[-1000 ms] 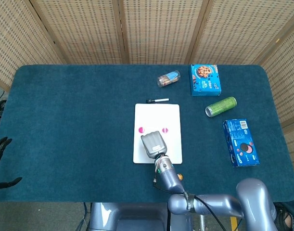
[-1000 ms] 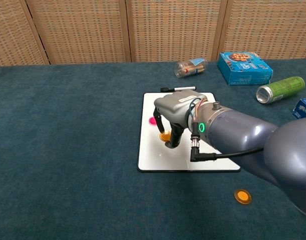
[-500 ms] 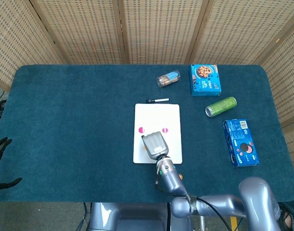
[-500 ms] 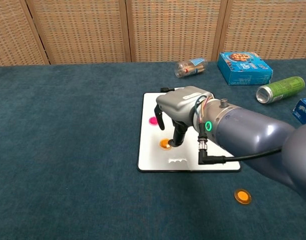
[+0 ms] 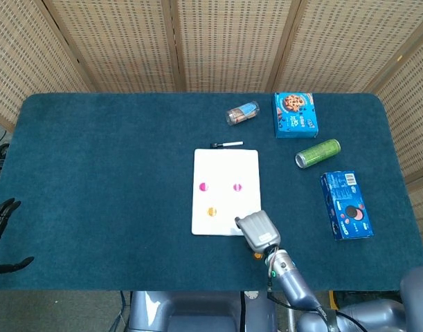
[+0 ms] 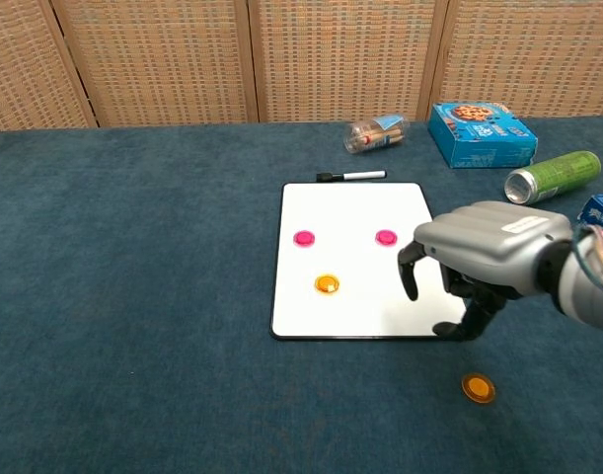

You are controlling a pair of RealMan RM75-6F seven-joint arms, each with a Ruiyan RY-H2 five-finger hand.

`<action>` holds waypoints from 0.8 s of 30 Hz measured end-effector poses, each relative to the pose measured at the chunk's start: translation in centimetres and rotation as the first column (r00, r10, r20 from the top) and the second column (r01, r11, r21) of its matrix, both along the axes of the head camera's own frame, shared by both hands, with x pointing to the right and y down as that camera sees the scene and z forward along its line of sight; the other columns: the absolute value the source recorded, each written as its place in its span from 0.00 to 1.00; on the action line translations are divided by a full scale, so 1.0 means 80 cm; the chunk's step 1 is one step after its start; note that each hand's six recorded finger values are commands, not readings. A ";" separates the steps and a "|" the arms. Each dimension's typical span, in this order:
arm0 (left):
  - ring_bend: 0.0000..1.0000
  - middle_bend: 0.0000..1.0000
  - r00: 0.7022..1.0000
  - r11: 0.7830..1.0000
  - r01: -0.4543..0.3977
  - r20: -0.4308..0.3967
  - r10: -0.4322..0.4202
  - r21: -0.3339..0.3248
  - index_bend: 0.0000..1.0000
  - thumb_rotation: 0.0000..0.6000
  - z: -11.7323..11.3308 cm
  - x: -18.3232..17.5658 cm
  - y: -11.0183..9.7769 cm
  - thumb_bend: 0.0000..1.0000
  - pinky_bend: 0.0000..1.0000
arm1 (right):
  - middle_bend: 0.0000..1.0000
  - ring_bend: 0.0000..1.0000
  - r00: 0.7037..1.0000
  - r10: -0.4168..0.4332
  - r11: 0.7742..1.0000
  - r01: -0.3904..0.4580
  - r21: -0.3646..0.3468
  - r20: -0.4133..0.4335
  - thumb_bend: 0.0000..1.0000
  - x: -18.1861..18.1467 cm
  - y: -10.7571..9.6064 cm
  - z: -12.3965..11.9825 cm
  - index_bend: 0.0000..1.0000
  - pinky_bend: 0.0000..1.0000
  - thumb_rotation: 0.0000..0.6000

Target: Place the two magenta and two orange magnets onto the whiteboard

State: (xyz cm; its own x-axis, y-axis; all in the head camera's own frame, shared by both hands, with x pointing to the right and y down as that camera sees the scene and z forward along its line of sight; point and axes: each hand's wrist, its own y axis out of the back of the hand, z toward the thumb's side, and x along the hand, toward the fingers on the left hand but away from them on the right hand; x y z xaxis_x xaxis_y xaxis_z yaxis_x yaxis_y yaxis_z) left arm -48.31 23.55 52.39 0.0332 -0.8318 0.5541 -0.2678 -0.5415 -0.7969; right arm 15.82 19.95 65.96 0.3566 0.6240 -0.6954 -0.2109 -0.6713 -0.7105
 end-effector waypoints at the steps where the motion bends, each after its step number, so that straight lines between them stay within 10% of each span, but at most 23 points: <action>1: 0.00 0.00 1.000 1.000 -0.002 0.000 0.002 0.000 0.00 1.00 0.000 0.001 0.000 0.02 0.00 | 0.99 1.00 1.000 0.000 1.000 0.000 -0.008 0.004 0.36 0.005 0.005 -0.001 0.40 1.00 1.00; 24: 0.00 0.00 1.000 1.000 -0.016 0.014 0.016 0.000 0.00 1.00 0.002 0.005 0.004 0.02 0.00 | 0.99 1.00 0.997 0.002 0.999 0.002 -0.048 0.076 0.36 0.034 0.063 0.018 0.40 1.00 1.00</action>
